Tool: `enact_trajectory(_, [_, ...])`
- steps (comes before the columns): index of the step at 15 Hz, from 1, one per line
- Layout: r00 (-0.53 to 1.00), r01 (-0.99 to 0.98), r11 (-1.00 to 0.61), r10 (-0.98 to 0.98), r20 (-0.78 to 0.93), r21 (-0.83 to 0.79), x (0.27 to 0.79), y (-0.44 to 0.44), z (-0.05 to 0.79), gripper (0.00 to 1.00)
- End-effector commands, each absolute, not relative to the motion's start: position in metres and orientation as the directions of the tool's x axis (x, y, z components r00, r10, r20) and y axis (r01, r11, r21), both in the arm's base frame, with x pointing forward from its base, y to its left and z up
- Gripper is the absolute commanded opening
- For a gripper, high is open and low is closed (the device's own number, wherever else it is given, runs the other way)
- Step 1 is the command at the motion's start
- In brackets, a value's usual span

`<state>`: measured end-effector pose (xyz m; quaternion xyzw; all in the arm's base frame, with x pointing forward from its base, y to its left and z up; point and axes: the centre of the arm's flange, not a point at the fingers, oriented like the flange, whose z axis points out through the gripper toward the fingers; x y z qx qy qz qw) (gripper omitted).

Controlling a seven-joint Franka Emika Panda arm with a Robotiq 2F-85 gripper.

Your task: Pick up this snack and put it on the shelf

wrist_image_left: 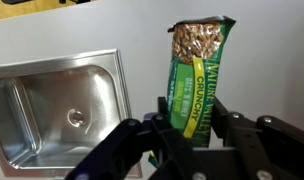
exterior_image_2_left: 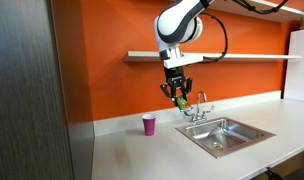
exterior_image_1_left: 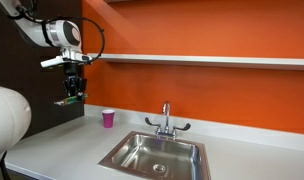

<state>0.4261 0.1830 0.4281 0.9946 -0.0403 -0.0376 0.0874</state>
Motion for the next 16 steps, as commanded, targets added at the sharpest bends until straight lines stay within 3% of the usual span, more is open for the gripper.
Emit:
enact_trajectory(1, [0.994,-0.088,-0.974,-0.1,-0.048,0.207,0.426,0.173,0.453,0.18])
enact_trajectory(16, [0.993,-0.091,-0.969,-0.071,0.092,0.23,0.455,0.173,0.55,0.18])
